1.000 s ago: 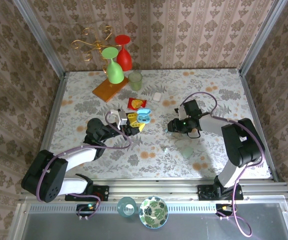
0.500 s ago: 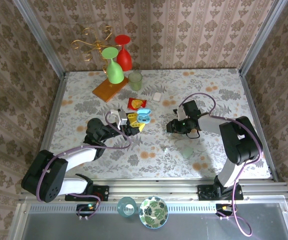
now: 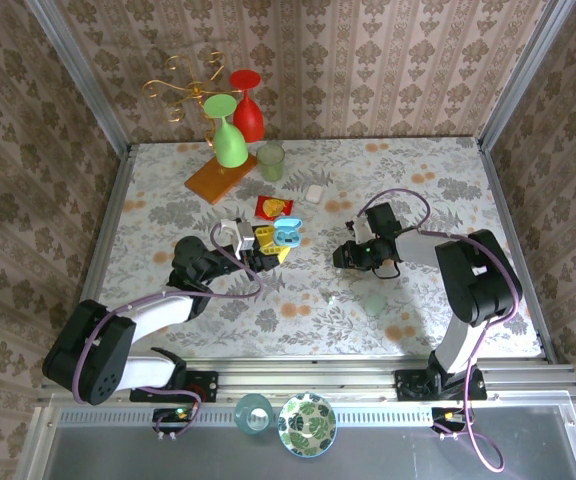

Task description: Insert the wireless bluetooth earbuds into the charging case

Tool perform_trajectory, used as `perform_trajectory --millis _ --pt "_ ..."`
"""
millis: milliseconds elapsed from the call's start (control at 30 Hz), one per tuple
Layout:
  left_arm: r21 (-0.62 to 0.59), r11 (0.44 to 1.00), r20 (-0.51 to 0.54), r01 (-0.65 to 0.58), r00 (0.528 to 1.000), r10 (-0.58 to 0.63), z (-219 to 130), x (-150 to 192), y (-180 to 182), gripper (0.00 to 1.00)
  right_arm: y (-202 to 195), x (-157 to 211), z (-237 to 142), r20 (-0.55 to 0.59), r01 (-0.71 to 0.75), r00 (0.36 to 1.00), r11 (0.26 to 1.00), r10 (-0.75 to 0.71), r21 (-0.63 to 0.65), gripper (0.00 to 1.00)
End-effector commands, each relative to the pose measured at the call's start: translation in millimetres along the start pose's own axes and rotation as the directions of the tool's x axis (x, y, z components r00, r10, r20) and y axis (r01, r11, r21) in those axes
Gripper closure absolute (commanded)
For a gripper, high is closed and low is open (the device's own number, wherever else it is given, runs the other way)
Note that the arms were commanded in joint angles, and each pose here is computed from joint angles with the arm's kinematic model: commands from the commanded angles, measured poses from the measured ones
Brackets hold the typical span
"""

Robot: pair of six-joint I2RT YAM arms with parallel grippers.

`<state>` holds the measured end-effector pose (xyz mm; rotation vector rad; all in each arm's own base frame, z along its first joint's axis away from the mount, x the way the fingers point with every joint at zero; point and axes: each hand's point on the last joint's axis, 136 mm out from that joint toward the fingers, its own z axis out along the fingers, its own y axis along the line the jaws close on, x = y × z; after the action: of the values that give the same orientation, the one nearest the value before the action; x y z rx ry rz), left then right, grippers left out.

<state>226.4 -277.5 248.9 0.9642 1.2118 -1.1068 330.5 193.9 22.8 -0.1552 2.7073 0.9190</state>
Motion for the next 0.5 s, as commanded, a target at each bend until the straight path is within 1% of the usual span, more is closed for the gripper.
perform_trajectory --millis 0,100,467 --pt "-0.003 0.999 0.020 -0.042 0.999 0.042 -2 -6 0 0.74 0 11 1 -0.032 -0.010 0.999 1.000 0.009 -0.017 0.66" --pt "-0.003 0.999 0.023 -0.046 0.999 0.046 -2 -7 0 0.74 8 12 -3 -0.029 0.000 1.000 0.999 -0.002 -0.055 0.69" --pt "0.000 0.999 0.025 -0.046 0.999 0.046 -2 -7 0 0.74 13 10 0 -0.021 -0.013 1.000 0.996 0.011 -0.094 0.73"
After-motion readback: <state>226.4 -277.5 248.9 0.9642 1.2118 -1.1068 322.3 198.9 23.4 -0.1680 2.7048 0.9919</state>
